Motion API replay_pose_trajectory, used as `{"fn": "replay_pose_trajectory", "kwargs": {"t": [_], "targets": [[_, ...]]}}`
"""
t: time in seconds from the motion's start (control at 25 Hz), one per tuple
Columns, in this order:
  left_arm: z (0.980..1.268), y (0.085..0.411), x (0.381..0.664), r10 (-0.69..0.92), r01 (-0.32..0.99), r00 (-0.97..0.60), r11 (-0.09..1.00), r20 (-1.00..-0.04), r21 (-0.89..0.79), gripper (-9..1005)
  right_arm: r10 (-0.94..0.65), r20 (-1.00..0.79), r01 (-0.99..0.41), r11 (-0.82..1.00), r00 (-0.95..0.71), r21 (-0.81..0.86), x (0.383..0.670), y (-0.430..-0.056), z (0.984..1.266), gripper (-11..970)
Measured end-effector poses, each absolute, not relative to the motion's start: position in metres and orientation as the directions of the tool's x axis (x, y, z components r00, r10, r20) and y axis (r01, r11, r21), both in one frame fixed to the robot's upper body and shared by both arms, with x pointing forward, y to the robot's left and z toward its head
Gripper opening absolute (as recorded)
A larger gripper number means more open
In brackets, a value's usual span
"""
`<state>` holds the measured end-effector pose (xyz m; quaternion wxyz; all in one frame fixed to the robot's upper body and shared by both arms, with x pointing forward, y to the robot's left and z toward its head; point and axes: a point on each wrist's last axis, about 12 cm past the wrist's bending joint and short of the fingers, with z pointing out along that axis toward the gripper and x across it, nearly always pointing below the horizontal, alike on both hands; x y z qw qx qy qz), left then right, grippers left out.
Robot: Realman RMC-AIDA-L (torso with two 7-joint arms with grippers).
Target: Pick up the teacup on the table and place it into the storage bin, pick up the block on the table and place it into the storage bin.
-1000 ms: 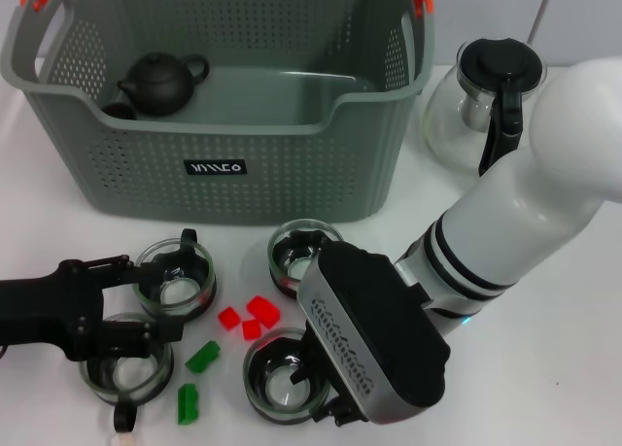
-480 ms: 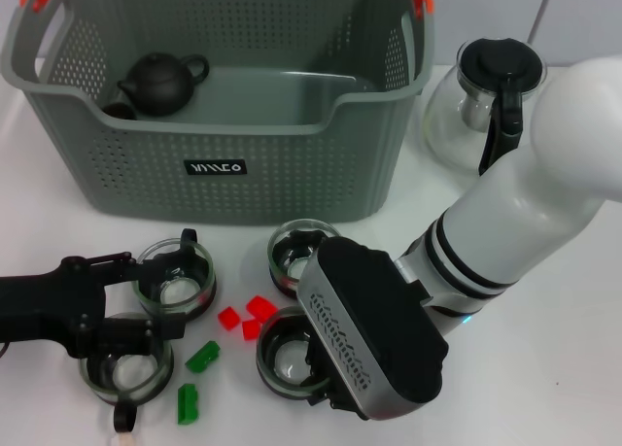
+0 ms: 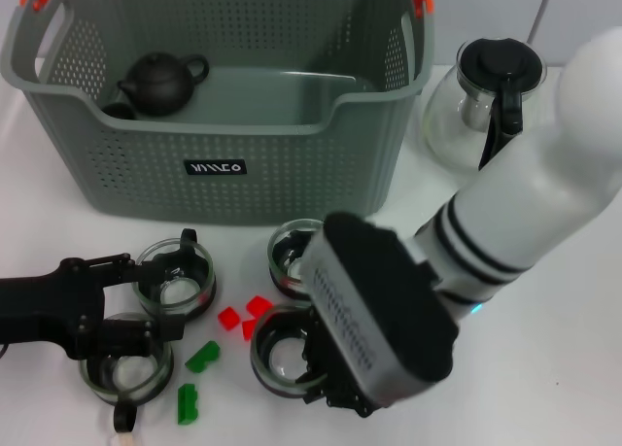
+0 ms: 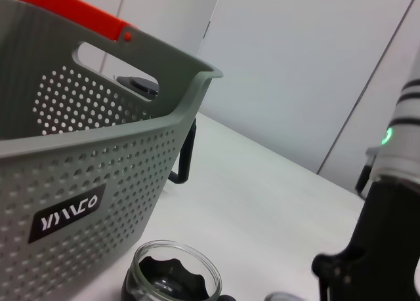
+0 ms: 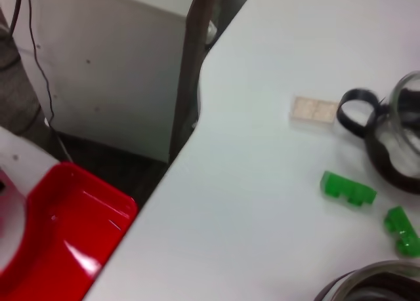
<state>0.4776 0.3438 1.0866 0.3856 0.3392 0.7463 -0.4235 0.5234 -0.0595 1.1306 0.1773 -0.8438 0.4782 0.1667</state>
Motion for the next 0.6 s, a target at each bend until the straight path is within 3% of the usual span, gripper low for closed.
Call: {"fn": "replay_pose_trajectory", "kwargs": {"t": [0.36, 0.6], "targets": [[1.085, 0.345, 0.481, 0.183, 0.823, -0.473, 0.439, -0.862, -0.359, 904, -0.777, -0.52, -0.925, -0.373, 0.356, -0.076, 0.533, -0.082, 1.185, 63], [1.085, 0.343, 0.484, 0.184, 0.826, -0.47, 0.437, -0.864, -0.356, 905, -0.709, -0.639, -0.946, -0.306, 0.299, -0.103, 0.542, -0.099, 1.233, 63]]}}
